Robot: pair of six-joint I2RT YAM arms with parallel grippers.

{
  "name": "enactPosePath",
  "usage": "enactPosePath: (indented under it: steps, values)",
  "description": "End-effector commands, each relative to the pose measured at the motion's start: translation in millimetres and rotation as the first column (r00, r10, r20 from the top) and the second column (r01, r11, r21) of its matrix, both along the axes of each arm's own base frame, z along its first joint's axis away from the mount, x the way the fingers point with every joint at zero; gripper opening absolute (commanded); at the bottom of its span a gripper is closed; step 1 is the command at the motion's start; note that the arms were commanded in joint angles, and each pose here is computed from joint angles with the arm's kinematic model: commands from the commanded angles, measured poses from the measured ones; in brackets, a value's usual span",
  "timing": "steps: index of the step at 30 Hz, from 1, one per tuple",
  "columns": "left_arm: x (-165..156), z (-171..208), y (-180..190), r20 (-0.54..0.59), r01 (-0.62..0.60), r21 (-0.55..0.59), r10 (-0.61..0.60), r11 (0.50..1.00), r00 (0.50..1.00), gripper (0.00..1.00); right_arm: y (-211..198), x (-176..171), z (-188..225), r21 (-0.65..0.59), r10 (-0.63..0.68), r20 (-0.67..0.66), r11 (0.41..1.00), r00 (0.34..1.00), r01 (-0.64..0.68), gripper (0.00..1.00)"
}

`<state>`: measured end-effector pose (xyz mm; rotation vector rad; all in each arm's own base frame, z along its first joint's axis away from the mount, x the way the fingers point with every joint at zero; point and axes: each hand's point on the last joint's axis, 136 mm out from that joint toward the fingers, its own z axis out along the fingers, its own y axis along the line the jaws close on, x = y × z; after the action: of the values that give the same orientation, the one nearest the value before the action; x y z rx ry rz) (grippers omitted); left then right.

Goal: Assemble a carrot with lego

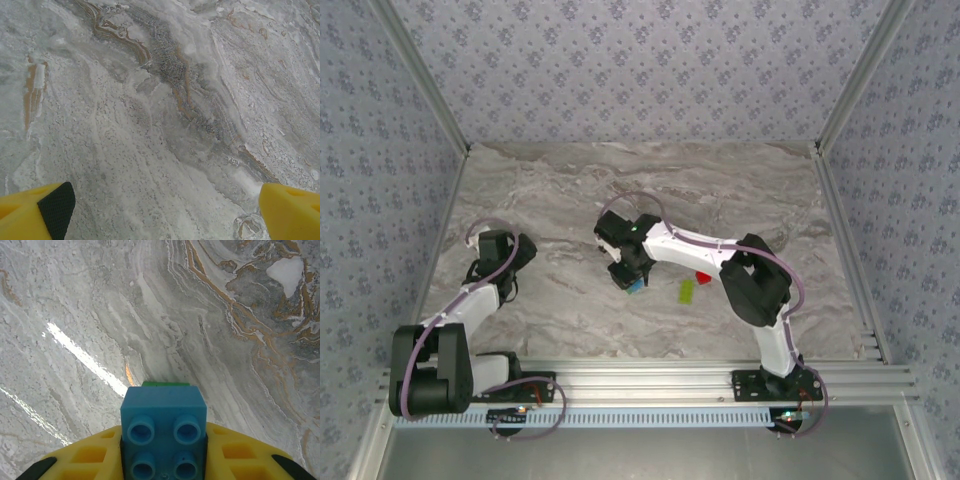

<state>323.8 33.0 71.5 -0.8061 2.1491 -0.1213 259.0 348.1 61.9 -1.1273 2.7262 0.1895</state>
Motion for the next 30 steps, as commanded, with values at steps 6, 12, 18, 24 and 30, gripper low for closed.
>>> enactPosePath:
  steps: [6, 12, 18, 24, 30]
  values:
    - [8, 10, 1, 0.029, -0.008, 0.009, 0.008, 1.000, 1.000, 0.96, -13, -14, -21, -0.069, -0.008, -0.036, 0.998, 0.999, 0.005, 0.25]
    - [8, 10, 1, 0.027, -0.008, 0.009, 0.008, 1.000, 1.000, 0.96, -18, -16, -28, -0.093, -0.010, -0.037, 0.996, 0.999, 0.006, 0.25]
    - [8, 10, 0, 0.027, -0.006, 0.009, 0.005, 1.000, 1.000, 0.96, -27, -20, -40, -0.161, 0.003, -0.030, 0.987, 1.000, -0.008, 0.24]
    - [8, 10, 1, 0.029, -0.007, 0.009, 0.007, 1.000, 1.000, 0.96, -32, -28, -57, -0.197, 0.011, -0.048, 0.980, 0.999, -0.020, 0.24]
    - [8, 10, 1, 0.027, -0.007, 0.009, 0.007, 1.000, 1.000, 0.96, -34, -34, -71, -0.209, 0.011, -0.069, 0.978, 0.998, -0.025, 0.24]
